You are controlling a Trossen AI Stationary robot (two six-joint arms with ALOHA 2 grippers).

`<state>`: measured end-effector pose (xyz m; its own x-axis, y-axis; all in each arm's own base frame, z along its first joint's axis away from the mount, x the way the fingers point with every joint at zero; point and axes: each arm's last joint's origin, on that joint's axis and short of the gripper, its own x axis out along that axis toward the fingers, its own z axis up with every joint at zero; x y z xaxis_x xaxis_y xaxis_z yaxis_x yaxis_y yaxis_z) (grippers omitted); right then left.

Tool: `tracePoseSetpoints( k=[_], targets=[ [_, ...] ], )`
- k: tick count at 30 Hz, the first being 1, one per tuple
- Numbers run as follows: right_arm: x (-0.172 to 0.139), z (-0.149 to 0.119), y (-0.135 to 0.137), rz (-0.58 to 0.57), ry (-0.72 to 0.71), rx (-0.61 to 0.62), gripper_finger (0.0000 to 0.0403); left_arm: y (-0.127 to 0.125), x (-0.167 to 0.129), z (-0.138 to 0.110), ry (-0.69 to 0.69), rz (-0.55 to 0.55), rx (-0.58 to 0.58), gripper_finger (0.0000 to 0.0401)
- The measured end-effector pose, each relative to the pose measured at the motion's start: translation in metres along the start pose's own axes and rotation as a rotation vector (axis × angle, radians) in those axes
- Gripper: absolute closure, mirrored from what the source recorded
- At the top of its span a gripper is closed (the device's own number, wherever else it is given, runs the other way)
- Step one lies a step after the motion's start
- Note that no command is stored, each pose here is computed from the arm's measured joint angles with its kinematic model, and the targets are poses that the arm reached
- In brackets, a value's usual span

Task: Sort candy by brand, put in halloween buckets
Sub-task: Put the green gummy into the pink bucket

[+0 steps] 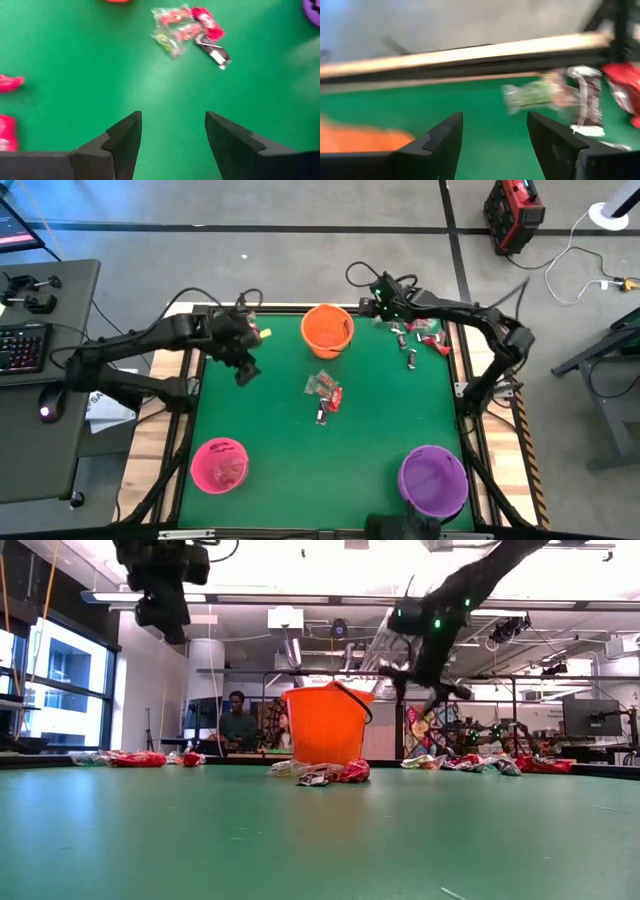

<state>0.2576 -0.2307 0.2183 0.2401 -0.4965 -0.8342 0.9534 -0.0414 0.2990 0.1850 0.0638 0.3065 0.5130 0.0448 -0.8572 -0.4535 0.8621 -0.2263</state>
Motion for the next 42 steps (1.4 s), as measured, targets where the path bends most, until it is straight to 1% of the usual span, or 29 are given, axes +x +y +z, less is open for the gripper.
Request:
tracePoseSetpoints(
  k=[3,5,6,9,12,17,20,24,29,34,40,42],
  targets=[
    [0.02,0.0,-0.008,-0.066,0.041,0.18,0.0196,0.01,-0.002,0.002,-0.018,0.022,-0.009,0.0194],
    [0.03,-0.001,-0.008,-0.048,0.072,0.325,0.0196,0.014,-0.004,0.004,-0.043,0.03,-0.009,0.0194],
    [0.034,-0.001,-0.006,-0.036,0.074,0.364,0.0196,0.016,-0.005,0.005,-0.053,0.033,-0.006,0.0194],
    [0.045,-0.003,-0.003,-0.028,0.056,0.444,0.0196,0.018,-0.005,0.008,-0.078,0.036,0.0,0.0194],
    [0.054,-0.005,-0.005,-0.064,0.044,0.541,0.0196,0.021,-0.006,0.009,-0.084,0.042,0.024,0.0194],
    [0.059,-0.008,-0.008,-0.103,0.029,0.63,0.0197,0.021,-0.006,0.009,-0.083,0.044,0.064,0.0194],
    [0.06,-0.007,-0.008,-0.119,-0.017,0.674,0.0197,0.021,-0.006,0.009,-0.083,0.045,0.089,0.0194],
    [0.061,-0.003,-0.012,-0.129,-0.023,0.695,0.0201,0.021,-0.006,0.009,-0.087,0.046,0.108,0.0194],
    [0.063,-0.002,-0.015,-0.144,-0.026,0.718,0.0234,0.02,-0.006,0.01,-0.1,0.045,0.119,0.0194],
    [0.076,-0.008,-0.013,-0.143,0.015,0.738,0.0261,0.02,-0.006,0.012,-0.116,0.042,0.085,0.0194],
    [0.083,-0.014,-0.013,-0.162,0.014,0.746,0.0265,0.02,-0.006,0.012,-0.116,0.039,0.041,0.0194],
    [0.083,-0.014,-0.013,-0.162,0.015,0.721,0.0268,0.02,-0.006,0.012,-0.116,0.039,0.035,0.0194]
  ],
)
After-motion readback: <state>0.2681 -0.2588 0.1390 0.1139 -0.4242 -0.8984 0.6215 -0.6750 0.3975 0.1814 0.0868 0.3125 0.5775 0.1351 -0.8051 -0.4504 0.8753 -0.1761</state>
